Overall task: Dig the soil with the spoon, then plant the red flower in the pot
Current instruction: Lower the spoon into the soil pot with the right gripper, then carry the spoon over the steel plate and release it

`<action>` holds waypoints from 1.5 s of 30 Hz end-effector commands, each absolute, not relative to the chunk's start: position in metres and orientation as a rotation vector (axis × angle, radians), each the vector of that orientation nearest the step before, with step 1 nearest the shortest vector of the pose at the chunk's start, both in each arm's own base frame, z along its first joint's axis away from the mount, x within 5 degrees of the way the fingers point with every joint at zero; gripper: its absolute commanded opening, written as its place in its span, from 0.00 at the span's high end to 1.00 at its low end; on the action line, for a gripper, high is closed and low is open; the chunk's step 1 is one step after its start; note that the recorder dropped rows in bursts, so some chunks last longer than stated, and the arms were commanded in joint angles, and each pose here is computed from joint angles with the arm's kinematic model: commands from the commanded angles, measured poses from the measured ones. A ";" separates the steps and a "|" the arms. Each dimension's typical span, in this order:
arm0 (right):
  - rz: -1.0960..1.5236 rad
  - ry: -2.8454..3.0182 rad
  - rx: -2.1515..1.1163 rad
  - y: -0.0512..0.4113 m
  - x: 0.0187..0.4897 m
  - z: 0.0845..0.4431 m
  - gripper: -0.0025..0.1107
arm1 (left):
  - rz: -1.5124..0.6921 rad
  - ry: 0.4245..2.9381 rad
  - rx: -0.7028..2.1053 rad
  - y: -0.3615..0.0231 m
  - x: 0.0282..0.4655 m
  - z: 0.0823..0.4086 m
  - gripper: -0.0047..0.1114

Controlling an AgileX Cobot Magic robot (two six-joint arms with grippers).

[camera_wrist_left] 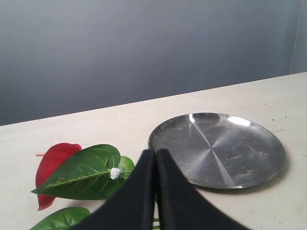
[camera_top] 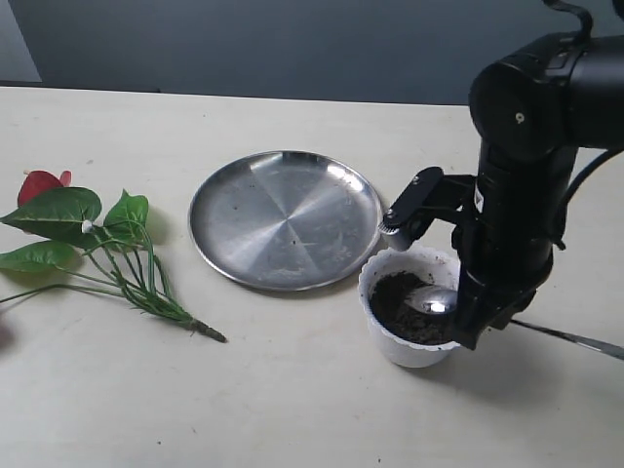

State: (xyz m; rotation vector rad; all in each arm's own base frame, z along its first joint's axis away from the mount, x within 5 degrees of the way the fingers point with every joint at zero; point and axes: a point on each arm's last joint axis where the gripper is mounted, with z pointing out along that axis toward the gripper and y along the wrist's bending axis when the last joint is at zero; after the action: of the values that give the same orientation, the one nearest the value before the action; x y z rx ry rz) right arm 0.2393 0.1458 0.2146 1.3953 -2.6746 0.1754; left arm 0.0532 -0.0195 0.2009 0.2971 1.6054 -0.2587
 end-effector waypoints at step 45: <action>-0.144 -3.048 1.277 0.149 0.218 0.272 0.98 | -0.268 1.590 0.297 -0.020 0.053 0.202 0.95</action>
State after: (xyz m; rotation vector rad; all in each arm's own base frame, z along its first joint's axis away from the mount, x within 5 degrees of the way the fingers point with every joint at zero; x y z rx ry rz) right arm 0.2155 0.1414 0.2654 1.2727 -2.9446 -0.0186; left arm 0.0532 -0.0195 0.2009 0.2971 1.6054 -0.2587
